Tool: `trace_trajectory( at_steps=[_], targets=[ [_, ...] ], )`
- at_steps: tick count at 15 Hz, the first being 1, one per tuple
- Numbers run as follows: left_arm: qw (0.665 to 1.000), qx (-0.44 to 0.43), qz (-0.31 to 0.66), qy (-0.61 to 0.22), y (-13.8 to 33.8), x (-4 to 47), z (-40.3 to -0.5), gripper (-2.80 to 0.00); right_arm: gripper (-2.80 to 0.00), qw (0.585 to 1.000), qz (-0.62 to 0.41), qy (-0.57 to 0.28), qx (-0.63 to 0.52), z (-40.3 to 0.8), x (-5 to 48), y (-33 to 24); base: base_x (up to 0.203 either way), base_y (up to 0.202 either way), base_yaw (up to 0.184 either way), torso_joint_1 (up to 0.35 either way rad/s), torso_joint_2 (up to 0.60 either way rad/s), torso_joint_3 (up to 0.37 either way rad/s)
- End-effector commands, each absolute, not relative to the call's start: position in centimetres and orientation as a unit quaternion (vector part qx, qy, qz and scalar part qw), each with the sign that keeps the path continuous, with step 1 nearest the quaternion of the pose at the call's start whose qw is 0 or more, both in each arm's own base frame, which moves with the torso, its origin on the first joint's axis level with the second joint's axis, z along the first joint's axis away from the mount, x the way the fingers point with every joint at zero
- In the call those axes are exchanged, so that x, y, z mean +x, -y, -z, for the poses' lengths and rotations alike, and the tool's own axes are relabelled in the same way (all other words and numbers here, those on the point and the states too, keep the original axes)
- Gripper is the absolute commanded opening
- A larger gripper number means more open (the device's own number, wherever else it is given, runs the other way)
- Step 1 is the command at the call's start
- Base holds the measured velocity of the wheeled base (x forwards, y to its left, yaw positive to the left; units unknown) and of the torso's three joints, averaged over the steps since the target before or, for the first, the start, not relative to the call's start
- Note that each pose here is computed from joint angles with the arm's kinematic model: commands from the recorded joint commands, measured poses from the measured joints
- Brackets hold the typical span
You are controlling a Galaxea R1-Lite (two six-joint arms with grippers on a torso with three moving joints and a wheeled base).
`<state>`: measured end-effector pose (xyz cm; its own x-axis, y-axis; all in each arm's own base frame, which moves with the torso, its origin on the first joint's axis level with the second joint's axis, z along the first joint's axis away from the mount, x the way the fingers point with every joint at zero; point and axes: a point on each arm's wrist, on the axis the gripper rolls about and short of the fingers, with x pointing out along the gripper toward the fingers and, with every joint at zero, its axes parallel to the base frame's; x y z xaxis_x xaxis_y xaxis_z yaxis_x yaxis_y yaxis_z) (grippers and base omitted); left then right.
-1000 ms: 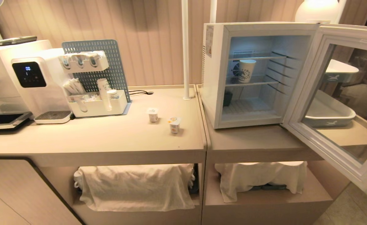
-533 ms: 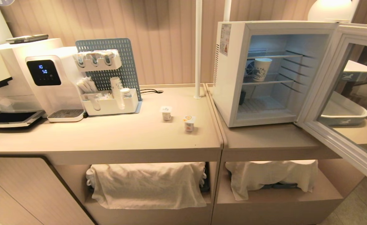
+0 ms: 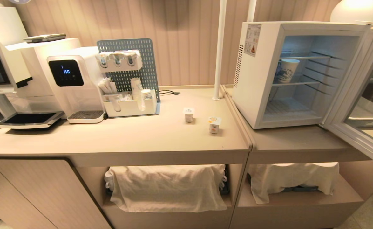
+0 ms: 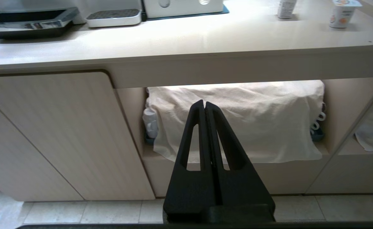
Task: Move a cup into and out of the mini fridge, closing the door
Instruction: Put the yoghurt in the freezer
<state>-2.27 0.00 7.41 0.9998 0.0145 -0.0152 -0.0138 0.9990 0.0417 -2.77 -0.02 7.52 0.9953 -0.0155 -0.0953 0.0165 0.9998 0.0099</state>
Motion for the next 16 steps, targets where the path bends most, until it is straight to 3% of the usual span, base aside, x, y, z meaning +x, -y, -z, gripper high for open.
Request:
trace_trajectory(
  at_steps=[1, 7, 12, 16],
  targets=[
    [1.000, 0.020, -0.008, -0.008, 0.00, -2.26, -7.39, -2.80, -2.80, 0.999, 0.009, -0.049, 0.005, -7.52, -2.76, 0.01, 0.000, 0.189, -0.001, -0.001, 0.00, -0.002],
    [1.000, 0.018, -0.009, -0.009, -0.01, -2.26, -7.37, -2.80, -2.80, 0.999, 0.008, -0.049, 0.005, -7.52, -2.76, 0.02, 0.000, 0.173, 0.002, 0.002, 0.00, 0.005],
    [1.000, 0.021, -0.009, -0.006, -0.01, -2.26, -7.41, -2.80, -2.80, 0.999, 0.008, -0.049, 0.005, -7.52, -2.76, 0.02, 0.000, 0.000, 0.000, 0.000, 0.00, 0.000],
    [1.000, 0.022, -0.009, -0.006, -0.01, -2.26, -7.41, -2.80, -2.80, 0.999, 0.008, -0.049, 0.005, -7.52, -2.76, 0.02, 0.176, 0.000, -0.001, 0.002, 0.01, 0.003]
  ],
)
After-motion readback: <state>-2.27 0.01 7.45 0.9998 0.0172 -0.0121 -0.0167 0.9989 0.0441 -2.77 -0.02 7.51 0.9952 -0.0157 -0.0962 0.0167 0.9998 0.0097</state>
